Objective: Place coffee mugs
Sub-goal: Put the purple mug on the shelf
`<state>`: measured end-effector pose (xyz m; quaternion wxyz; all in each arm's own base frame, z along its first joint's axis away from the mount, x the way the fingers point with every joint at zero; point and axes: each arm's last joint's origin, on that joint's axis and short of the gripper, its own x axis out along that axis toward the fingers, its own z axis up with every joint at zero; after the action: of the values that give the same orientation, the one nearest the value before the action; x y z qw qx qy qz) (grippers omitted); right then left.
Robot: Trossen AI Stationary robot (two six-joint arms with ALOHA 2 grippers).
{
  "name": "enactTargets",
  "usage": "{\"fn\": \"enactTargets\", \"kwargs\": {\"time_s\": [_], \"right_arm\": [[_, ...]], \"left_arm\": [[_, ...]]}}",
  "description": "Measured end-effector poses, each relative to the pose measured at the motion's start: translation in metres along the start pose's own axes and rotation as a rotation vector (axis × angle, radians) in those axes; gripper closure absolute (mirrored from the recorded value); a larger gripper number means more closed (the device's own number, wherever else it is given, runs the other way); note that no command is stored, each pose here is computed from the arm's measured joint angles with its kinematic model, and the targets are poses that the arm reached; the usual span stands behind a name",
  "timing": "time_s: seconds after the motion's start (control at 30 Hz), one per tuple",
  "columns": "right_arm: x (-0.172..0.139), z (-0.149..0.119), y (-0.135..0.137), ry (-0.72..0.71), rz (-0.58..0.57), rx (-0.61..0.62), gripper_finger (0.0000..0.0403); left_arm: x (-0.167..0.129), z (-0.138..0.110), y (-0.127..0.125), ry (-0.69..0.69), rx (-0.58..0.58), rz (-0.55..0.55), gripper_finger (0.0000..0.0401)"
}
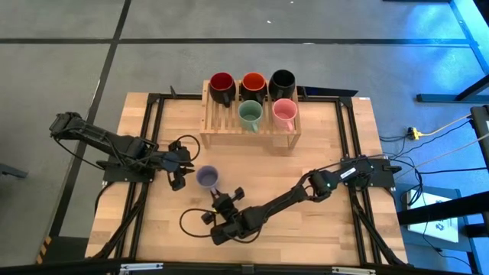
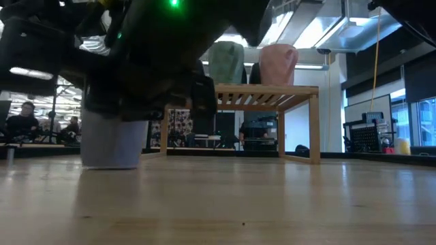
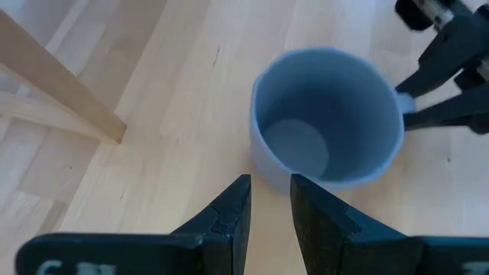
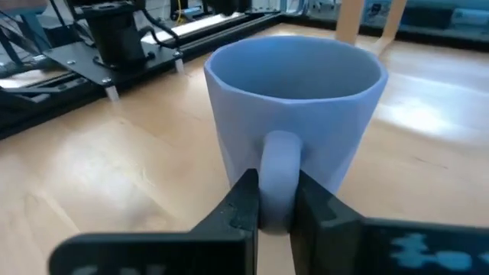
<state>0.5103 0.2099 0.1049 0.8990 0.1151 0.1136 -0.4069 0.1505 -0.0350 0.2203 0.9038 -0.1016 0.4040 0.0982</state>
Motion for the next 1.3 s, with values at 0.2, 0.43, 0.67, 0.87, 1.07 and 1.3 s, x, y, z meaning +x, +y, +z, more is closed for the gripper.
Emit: {"fn": "enactTargets", "kwargs": {"time_s": [0.2, 0.43, 0.67, 0.87, 1.07, 1.3], "right_arm": [[-0.015, 0.032, -0.003, -0.028, -0.030, -0.026, 0.0381], [-0.033, 0.092, -0.010, -0.075, -0.056, -0.059, 0.0381], [-0.028, 0.168, -0.030, -0.129, -0.103, -0.035, 0.0381], [0.000, 0.195, -0.050, -0.135, -0.163, -0.025, 0.0381], [0.032, 0.207, -0.070, -0.091, -0.187, -0.002, 0.0381], [0.058, 0.216, -0.087, -0.063, -0.216, 0.031, 0.0381]], "left_arm": [[-0.013, 0.007, -0.001, 0.029, 0.010, -0.025, 0.0313], [-0.060, 0.027, -0.001, -0.001, 0.044, -0.036, 0.0313], [-0.075, 0.028, 0.003, -0.061, 0.035, -0.059, 0.0313], [-0.072, 0.026, 0.003, -0.046, 0.034, -0.053, 0.0313], [-0.072, 0.028, 0.001, -0.069, 0.024, -0.071, 0.0313], [-0.072, 0.028, 0.001, -0.069, 0.031, -0.072, 0.0313]]}}
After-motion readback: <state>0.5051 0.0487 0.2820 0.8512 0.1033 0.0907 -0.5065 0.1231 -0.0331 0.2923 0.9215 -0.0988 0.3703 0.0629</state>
